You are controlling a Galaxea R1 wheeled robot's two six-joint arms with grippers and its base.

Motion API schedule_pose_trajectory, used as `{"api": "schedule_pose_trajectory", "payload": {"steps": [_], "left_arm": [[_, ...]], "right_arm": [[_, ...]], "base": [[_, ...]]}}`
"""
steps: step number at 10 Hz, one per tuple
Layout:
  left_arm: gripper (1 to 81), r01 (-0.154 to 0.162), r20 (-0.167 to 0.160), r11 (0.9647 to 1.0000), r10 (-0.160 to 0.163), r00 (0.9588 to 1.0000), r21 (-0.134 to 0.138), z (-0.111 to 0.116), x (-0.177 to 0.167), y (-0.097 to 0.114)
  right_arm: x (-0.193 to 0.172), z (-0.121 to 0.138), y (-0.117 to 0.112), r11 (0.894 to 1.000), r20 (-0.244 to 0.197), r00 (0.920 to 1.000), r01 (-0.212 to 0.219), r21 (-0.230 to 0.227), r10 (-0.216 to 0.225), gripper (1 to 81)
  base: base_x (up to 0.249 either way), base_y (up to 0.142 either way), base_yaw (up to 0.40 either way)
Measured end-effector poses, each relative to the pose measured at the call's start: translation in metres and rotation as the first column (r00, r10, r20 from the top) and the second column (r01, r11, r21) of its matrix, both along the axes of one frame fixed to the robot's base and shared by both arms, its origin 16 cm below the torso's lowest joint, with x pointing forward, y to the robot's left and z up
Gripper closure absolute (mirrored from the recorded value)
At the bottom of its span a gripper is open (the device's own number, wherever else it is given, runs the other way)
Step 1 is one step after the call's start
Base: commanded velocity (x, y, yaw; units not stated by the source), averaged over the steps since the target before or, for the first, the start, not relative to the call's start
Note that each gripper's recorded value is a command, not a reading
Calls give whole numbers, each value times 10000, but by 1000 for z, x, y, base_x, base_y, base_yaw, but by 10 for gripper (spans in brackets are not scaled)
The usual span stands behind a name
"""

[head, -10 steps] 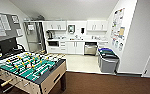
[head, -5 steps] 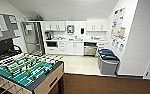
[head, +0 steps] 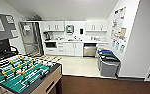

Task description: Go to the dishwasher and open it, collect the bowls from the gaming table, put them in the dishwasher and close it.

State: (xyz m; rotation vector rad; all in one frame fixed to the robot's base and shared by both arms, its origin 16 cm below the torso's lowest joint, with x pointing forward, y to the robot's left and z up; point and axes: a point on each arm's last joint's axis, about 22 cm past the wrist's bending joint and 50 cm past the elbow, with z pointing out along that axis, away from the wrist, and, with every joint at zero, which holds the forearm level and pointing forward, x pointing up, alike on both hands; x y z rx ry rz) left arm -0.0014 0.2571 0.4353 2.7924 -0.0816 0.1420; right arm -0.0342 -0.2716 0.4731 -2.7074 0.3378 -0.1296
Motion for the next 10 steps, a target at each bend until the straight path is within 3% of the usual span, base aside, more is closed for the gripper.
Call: {"api": "schedule_pose_trajectory", "payload": {"steps": [6,10], "left_arm": [[811,2,-12,10000,-2,10000,6,0,-1,0],[811,1,-11,10000,-1,10000,45,0,0,3]], "right_arm": [[0,0,-1,10000,-4,10000,-2,-21,2,811],[-1,0,-2,10000,-9,10000,0,-34,0,811]], "base": [[183,0,0],[183,-62,0]]}}
